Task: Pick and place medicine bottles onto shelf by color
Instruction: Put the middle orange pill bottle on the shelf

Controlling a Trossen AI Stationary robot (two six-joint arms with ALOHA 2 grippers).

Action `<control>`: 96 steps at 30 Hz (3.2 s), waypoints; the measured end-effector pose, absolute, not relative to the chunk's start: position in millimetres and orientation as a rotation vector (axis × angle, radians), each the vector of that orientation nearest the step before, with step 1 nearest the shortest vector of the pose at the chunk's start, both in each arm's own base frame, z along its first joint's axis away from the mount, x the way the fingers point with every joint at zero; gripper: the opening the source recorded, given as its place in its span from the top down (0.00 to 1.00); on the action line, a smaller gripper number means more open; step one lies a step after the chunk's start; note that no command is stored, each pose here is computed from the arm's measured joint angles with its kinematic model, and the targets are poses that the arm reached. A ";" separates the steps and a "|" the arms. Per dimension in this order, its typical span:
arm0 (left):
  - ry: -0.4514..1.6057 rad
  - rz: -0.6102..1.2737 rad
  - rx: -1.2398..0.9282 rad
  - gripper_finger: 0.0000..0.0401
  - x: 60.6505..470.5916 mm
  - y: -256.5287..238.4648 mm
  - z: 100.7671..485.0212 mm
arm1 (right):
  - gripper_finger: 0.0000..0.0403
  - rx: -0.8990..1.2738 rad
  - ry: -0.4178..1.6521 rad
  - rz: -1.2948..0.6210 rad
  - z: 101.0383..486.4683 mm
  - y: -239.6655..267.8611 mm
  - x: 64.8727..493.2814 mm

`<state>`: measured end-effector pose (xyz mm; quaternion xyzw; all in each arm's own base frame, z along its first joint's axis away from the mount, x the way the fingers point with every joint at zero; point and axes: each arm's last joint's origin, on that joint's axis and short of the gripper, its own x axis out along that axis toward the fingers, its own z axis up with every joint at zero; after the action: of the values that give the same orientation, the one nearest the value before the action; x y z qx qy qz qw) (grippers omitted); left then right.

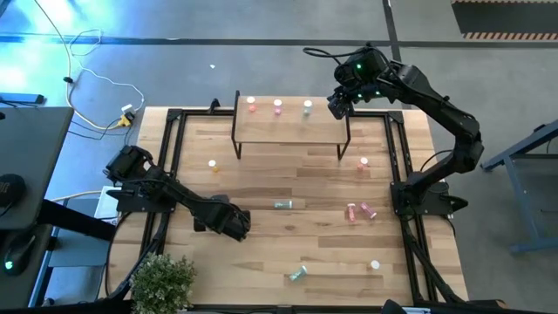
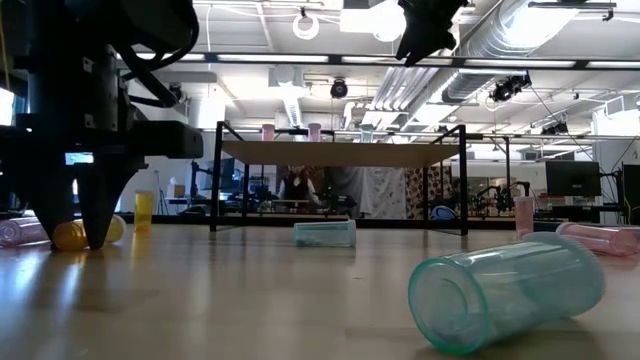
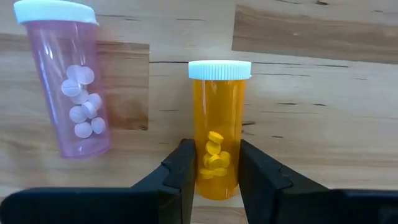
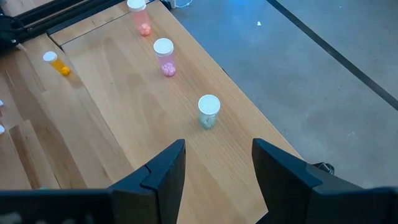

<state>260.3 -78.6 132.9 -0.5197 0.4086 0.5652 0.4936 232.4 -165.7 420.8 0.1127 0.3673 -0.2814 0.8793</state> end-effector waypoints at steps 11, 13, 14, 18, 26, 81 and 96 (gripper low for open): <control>1.020 1.035 -1.107 0.78 266.1 -78.7 154.3 | 0.56 0.287 0.760 -0.420 419.7 -160.9 233.8; 0.992 0.931 -1.052 0.78 267.7 -78.5 163.8 | 0.56 0.320 0.750 -0.331 419.5 -158.0 234.5; 0.964 0.881 -1.031 0.78 269.5 -78.3 169.5 | 0.56 0.338 0.741 -0.284 419.7 -156.7 235.0; 0.842 0.765 -0.962 0.78 272.4 -71.0 191.4 | 0.56 0.402 0.696 -0.087 421.4 -150.2 237.6; 0.631 0.611 -0.800 0.78 276.3 -40.9 232.6 | 0.53 0.380 0.686 0.066 423.0 -127.3 250.7; -0.050 0.231 -0.124 0.78 290.3 54.0 325.8 | 0.42 0.163 0.385 0.103 435.9 -48.0 333.1; -0.051 0.234 -0.124 0.78 290.2 54.3 326.0 | 0.68 0.162 0.424 0.045 430.7 -49.5 334.0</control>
<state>290.2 54.3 326.0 -0.0620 -0.0253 0.1166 0.9909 334.0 -49.5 430.7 0.0804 0.2102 0.0224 0.9741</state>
